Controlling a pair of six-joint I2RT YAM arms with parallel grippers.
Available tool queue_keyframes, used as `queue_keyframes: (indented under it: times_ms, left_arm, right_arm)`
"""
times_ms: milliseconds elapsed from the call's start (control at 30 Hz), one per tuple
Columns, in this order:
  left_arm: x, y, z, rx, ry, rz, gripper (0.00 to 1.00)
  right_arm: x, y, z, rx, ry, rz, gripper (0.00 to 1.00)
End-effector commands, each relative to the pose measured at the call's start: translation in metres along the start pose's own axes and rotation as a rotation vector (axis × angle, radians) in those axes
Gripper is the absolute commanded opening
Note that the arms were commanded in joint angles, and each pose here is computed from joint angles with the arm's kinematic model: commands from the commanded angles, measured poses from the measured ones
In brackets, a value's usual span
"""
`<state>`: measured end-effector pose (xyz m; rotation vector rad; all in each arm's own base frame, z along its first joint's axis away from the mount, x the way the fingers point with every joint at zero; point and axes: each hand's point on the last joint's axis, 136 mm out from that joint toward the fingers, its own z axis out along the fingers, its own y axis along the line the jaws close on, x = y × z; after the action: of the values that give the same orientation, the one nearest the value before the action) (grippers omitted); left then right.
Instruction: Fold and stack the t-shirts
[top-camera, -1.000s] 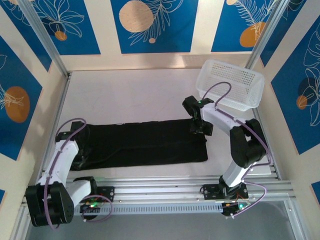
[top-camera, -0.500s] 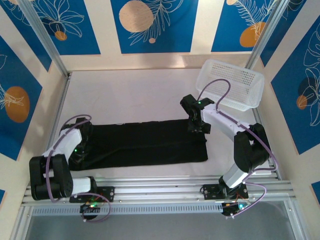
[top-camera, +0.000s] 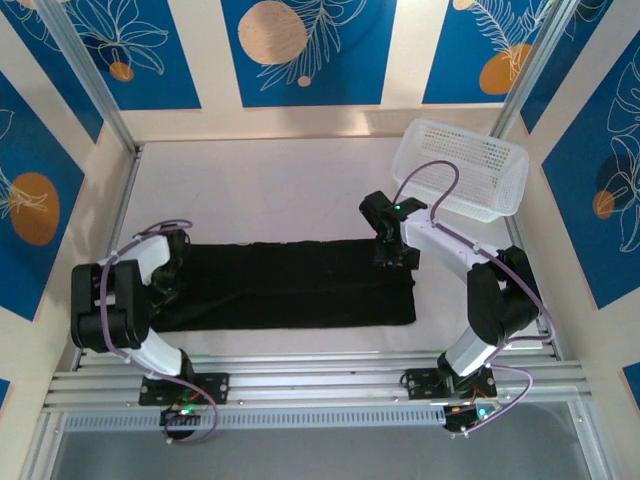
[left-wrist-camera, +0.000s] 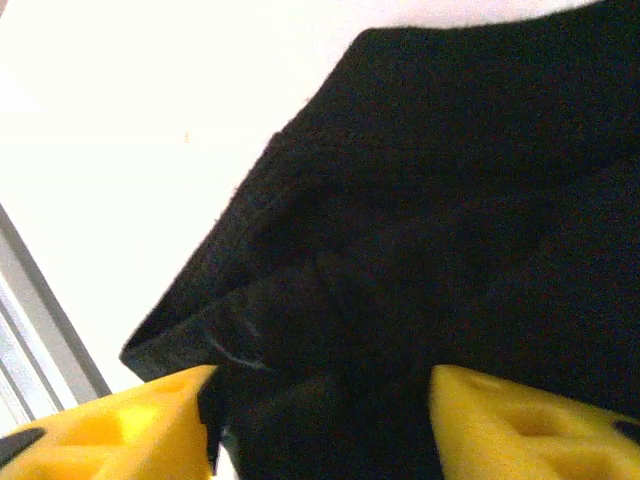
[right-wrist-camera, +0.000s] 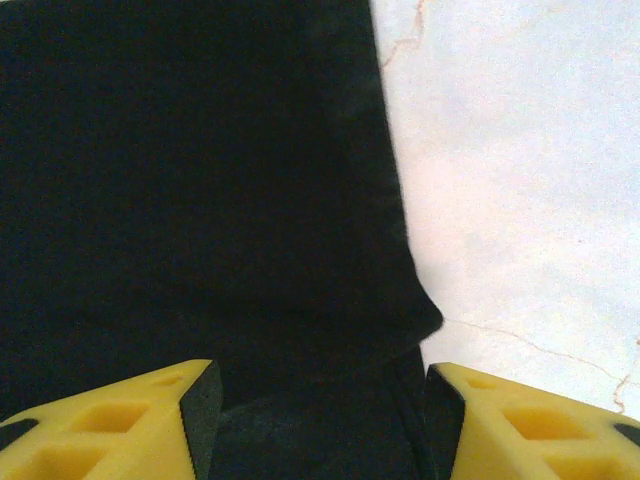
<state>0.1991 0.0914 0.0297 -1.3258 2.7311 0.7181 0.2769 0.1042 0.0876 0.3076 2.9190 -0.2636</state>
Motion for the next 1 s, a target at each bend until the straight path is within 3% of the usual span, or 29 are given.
queue_keyframes:
  times_ms: [0,133,233,433,567,733,967]
  left_arm:
    - [-0.014,-0.006,-0.023,0.066,-0.039,0.003,0.66]
    - [-0.025,0.007,-0.065,0.154,-0.116,-0.036,0.74]
    - [-0.020,0.011,-0.087,0.243,-0.120,-0.075,0.72]
    - [0.040,-0.014,-0.094,0.429,0.105,-0.089,0.54]
    - [0.075,-0.027,-0.074,0.462,0.233,-0.128,0.44]
    - [0.060,-0.033,-0.052,0.374,0.205,-0.139,0.34]
    - [0.016,-0.070,-0.031,0.334,0.181,-0.117,0.28]
  right_arm:
    - [-0.001,0.010,-0.005,-0.056,-0.007,-0.033,0.58]
    - [-0.009,0.025,-0.007,-0.125,-0.004,-0.070,0.58]
    - [-0.012,0.036,-0.002,-0.177,0.028,-0.082,0.55]
    - [-0.023,0.050,0.014,-0.187,0.077,-0.125,0.49]
    - [-0.031,0.055,0.025,-0.153,0.083,-0.157,0.47]
    - [-0.028,0.052,0.046,-0.072,0.146,-0.176,0.44]
    - [-0.007,0.039,0.064,0.036,0.250,-0.156,0.45]
